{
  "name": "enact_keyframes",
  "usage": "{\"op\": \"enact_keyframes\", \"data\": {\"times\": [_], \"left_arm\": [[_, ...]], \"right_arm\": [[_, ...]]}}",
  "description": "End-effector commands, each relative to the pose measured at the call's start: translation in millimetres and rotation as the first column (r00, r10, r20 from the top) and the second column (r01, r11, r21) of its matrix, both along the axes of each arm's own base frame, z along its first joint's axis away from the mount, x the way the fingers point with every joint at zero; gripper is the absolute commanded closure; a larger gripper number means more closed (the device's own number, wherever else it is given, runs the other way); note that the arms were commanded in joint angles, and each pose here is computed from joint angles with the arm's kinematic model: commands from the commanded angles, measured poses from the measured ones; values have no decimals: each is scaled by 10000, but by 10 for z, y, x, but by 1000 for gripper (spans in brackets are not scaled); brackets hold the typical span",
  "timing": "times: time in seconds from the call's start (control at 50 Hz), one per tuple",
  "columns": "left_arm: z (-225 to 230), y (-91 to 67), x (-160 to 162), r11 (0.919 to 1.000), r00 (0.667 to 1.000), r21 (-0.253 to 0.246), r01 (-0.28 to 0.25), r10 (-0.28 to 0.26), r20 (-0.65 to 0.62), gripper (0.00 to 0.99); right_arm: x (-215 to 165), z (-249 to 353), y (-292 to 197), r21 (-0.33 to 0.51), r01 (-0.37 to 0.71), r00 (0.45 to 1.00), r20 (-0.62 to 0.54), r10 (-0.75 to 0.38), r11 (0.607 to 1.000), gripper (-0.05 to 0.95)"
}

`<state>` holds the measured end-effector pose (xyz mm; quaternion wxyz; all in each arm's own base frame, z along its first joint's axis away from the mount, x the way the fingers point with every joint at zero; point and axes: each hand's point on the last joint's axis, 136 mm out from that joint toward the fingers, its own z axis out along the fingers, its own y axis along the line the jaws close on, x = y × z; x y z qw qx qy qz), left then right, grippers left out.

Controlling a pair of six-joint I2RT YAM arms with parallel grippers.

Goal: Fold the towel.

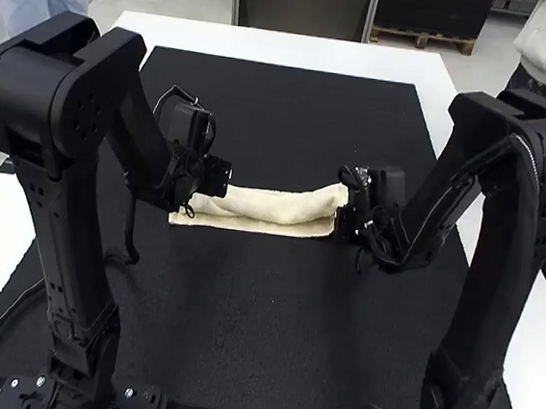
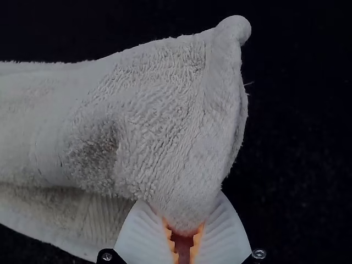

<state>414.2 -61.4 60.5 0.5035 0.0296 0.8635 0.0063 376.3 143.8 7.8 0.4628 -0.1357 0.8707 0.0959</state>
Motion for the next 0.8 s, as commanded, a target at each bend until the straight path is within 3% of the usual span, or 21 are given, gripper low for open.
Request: {"op": "enact_keyframes", "data": {"times": [0.0,0.4,0.78], "left_arm": [[57,6,3,10000,9999,13,-23,23,160,36],[44,139,6,9995,9994,78,-321,320,87,38],[56,138,11,9995,9994,71,-321,320,117,38]], "right_arm": [[101,217,66,105,-67,9979,639,60,9999,848],[163,452,307,251,-594,9910,1219,559,9979,848],[47,554,656,378,-1419,9804,1432,1352,9892,846]]}}
